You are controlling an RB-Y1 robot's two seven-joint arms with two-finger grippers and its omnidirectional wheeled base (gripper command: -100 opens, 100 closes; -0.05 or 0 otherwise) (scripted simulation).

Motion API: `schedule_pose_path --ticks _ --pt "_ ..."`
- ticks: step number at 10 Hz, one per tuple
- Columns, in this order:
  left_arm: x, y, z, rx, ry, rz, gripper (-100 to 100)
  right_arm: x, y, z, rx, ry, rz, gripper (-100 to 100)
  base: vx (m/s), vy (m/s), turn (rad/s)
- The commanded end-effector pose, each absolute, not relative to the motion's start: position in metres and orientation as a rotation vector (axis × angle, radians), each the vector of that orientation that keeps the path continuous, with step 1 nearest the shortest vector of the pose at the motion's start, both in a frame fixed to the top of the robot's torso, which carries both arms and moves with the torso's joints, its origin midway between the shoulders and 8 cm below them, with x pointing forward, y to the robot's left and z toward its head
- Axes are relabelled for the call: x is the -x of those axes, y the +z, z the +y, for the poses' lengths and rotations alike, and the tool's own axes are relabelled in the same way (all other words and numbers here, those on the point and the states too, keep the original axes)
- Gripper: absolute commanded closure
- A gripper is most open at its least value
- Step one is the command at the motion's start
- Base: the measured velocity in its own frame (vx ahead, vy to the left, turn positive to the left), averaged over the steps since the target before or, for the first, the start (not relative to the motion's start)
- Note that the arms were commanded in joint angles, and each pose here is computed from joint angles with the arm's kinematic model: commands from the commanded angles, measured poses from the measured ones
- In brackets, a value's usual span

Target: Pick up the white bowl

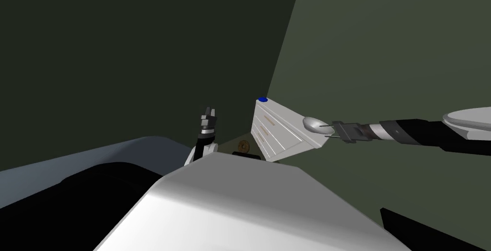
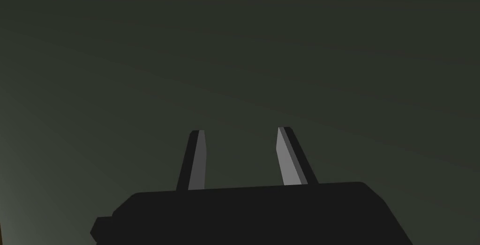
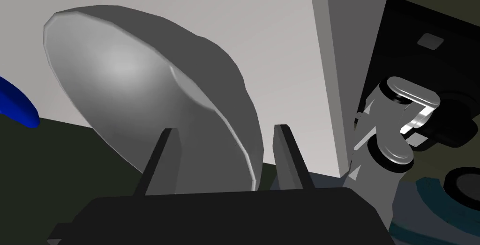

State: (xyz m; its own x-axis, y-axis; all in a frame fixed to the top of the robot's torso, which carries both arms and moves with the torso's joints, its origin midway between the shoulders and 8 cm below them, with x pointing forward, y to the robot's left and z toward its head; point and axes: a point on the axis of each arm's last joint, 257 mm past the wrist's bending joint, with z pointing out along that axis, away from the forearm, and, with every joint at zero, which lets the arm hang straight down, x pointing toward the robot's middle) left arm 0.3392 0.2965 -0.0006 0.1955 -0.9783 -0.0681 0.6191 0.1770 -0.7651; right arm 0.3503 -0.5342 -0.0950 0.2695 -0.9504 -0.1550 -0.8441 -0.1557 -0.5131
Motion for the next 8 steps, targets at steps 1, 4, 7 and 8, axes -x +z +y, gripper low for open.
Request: schedule_pose_path --ticks 1,4,7,8 --pt "-0.339 -0.001 0.296 0.682 -1.250 0.648 0 -0.350 -0.095 -0.534 2.041 -0.277 1.614 100 -0.003 0.000 -0.011" --pt "-0.339 -0.001 0.296 0.682 -1.250 0.648 0 -0.350 -0.095 -0.534 2.042 -0.277 1.613 100 0.000 0.000 0.005" --pt "-0.339 -0.001 0.296 0.682 -1.250 0.648 0 -0.341 -0.081 -0.535 2.039 -0.281 1.616 100 0.002 -0.010 0.010" --pt "-0.339 -0.001 0.296 0.682 -1.250 0.648 0 -0.337 -0.077 -0.535 2.038 -0.282 1.617 100 0.000 -0.017 0.007"
